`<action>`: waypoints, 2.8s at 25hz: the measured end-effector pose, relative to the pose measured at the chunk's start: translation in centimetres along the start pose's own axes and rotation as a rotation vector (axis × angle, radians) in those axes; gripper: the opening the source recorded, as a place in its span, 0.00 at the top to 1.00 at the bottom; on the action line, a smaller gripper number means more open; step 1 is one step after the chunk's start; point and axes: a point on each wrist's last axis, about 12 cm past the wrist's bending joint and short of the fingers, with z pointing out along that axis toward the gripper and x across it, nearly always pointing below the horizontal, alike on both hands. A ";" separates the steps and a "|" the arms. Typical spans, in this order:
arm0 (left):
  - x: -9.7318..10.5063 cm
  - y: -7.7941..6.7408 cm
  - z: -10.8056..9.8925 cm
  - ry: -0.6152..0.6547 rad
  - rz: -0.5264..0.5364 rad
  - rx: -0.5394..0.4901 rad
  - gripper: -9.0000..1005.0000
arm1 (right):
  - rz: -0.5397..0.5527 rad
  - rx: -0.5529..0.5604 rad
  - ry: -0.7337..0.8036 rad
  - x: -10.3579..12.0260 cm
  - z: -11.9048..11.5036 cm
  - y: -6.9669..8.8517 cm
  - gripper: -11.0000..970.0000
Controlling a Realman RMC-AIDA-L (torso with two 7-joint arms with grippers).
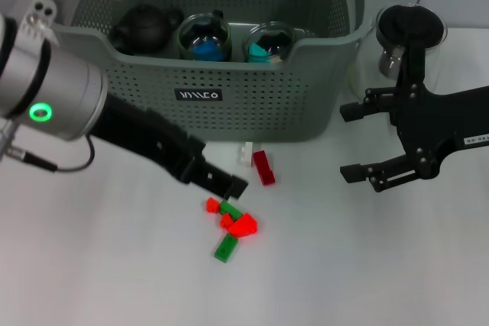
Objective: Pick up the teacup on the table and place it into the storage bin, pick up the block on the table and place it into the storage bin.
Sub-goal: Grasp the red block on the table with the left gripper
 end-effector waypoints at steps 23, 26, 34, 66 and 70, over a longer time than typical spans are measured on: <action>2.1 0.5 7.2 0.282 -0.011 0.012 0.04 | -0.020 0.038 0.006 -0.3 -0.2 -0.7 0.04; 2.0 1.0 7.6 0.297 0.020 -0.001 0.04 | -0.019 0.040 0.002 -0.3 0.0 -0.7 0.04; 1.2 1.6 8.3 0.272 0.018 -0.029 0.04 | -0.015 0.049 -0.004 -0.4 0.2 -0.8 0.04; -0.9 0.6 11.8 0.248 0.269 -0.024 0.04 | -0.022 0.076 -0.002 -0.5 0.1 -1.2 0.04; -1.1 0.6 12.2 0.227 0.262 -0.022 0.04 | -0.022 0.079 0.000 -0.5 0.1 -1.3 0.04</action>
